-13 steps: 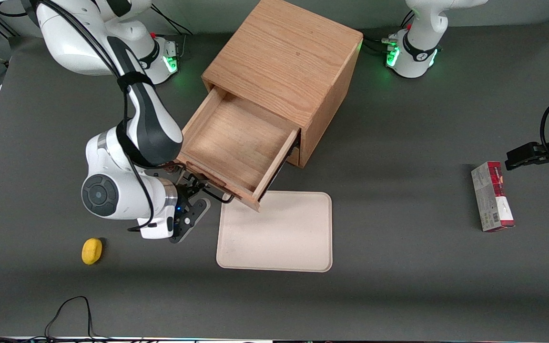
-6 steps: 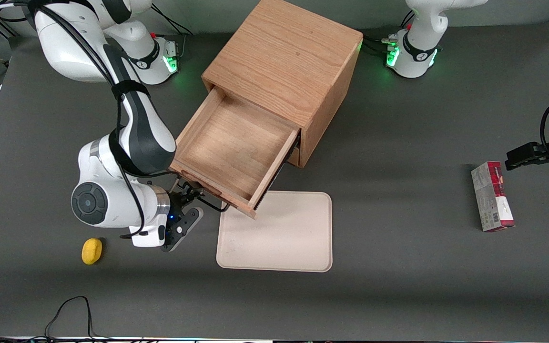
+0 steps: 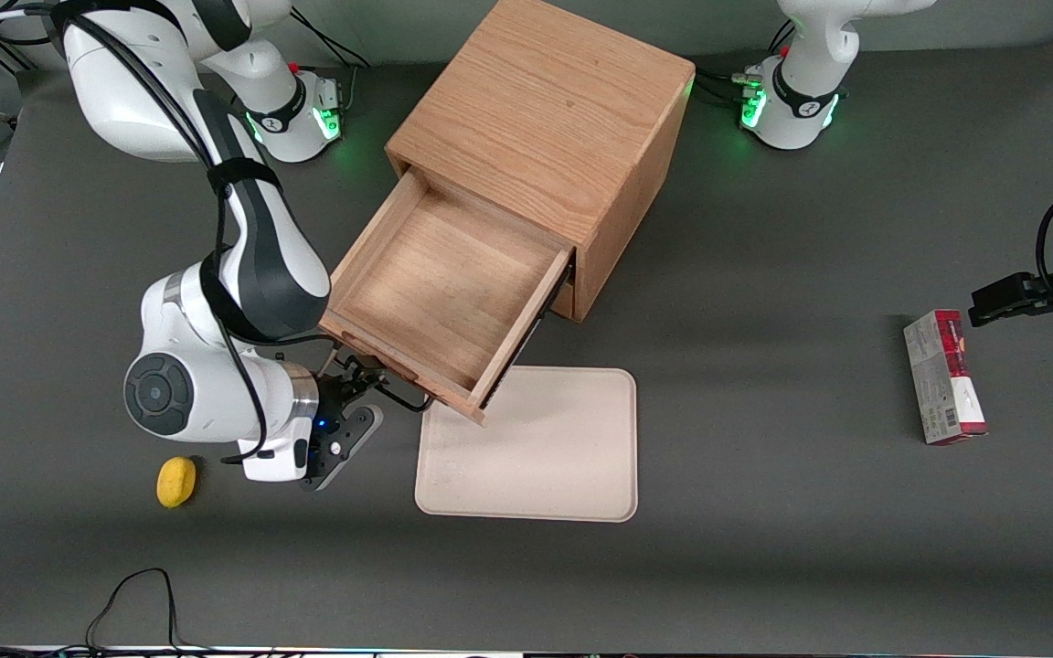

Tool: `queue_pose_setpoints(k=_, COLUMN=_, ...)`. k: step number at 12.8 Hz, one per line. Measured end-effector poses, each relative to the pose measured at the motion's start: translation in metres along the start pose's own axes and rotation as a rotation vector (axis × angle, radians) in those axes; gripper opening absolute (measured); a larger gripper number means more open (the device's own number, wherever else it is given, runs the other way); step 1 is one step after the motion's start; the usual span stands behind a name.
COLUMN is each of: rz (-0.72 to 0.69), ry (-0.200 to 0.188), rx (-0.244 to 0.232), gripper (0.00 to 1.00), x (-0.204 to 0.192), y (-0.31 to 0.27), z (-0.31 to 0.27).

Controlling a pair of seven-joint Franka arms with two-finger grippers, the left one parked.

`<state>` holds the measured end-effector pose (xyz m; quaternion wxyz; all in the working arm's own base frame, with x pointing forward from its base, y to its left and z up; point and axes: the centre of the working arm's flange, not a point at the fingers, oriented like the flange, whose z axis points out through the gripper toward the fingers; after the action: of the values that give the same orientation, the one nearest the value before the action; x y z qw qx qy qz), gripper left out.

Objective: Open upper drawer

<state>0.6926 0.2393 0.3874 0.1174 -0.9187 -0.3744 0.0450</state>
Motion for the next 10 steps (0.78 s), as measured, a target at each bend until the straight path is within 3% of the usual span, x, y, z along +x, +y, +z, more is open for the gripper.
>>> queue_pose_setpoints(k=3, rz=-0.004, ry=0.005, rx=-0.002, gripper=1.00, x=0.001, y=-0.001, z=-0.009)
queue_pose_setpoints(k=8, rz=-0.029, ry=-0.065, rx=0.038, gripper=1.00, x=-0.009, y=-0.020, z=-0.051)
queue_pose_setpoints(k=10, rz=-0.022, ry=-0.074, rx=-0.024, gripper=1.00, x=-0.021, y=-0.017, z=-0.082)
